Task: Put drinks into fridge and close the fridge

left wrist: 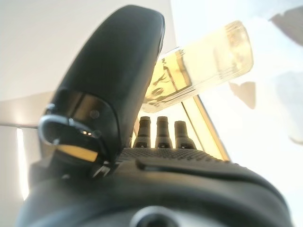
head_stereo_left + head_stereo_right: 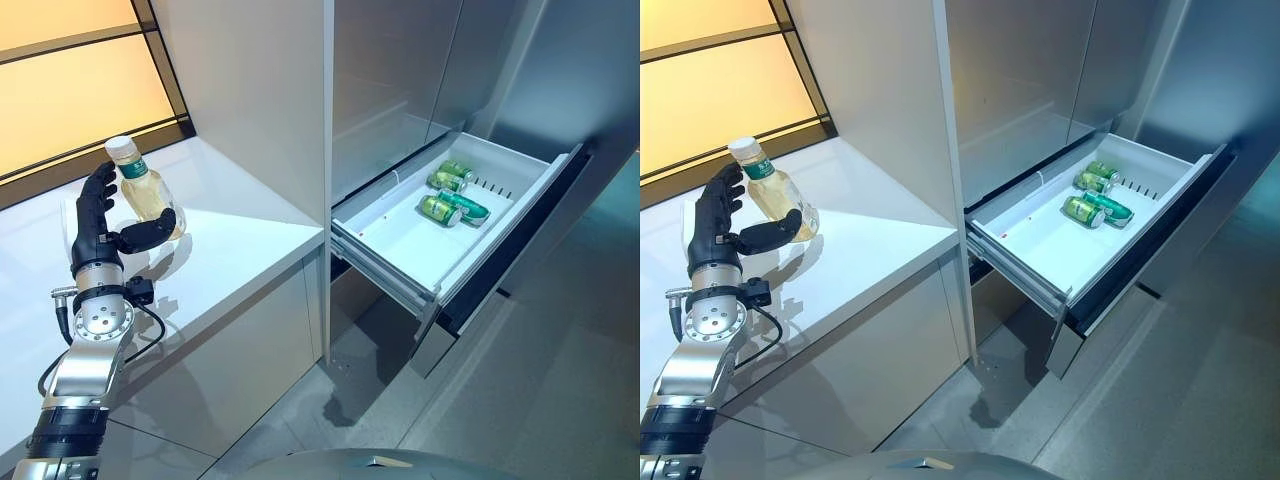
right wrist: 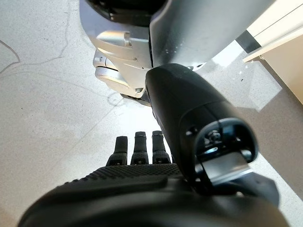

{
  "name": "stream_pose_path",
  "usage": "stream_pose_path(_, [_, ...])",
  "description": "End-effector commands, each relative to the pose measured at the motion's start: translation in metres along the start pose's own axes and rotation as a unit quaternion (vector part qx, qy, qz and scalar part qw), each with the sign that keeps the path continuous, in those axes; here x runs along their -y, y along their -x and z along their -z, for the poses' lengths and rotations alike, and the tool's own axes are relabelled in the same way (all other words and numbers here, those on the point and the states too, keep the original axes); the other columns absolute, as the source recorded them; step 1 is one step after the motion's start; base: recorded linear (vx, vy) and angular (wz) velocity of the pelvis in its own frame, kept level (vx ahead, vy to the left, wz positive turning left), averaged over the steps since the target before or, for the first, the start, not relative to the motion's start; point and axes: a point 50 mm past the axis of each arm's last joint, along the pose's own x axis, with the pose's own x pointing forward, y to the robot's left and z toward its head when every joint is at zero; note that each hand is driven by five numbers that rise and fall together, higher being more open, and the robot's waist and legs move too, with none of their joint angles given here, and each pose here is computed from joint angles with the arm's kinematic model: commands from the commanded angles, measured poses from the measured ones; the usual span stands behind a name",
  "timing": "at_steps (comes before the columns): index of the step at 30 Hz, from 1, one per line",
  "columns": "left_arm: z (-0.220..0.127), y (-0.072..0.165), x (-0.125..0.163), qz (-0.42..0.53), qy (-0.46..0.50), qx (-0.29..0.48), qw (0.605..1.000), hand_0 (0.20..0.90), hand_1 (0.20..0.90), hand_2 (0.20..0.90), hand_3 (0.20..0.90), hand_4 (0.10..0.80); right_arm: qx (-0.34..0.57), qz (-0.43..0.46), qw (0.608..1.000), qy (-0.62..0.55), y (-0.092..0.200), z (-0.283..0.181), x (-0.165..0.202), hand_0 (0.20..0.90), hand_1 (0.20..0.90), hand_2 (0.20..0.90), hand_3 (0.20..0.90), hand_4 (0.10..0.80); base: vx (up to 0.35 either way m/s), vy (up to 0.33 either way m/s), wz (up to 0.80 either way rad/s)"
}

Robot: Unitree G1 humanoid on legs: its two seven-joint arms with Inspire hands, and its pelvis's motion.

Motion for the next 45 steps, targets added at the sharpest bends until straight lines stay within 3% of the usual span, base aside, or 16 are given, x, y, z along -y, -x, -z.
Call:
stream_pose_path(1, [-0.053, -0.028, -0.017, -0.047, 0.038, 0.104, 0.993, 0.900, 0.900, 0.900, 0.900, 0.800, 0.046, -0.038, 0.998, 0.012, 0.001, -0.034, -0.021, 0.900, 0.900, 0.900, 0.900, 0.800, 0.000, 0.000, 0.00])
stream_pose_path(45, [-0.055, -0.045, -0.009, -0.041, 0.111, 0.085, 0.989, 0.900, 0.900, 0.900, 0.900, 0.800, 0.039, -0.043, 0.998, 0.032, 0.001, -0.030, -0.021, 0.900, 0.900, 0.900, 0.900, 0.800, 0.001, 0.000, 0.00])
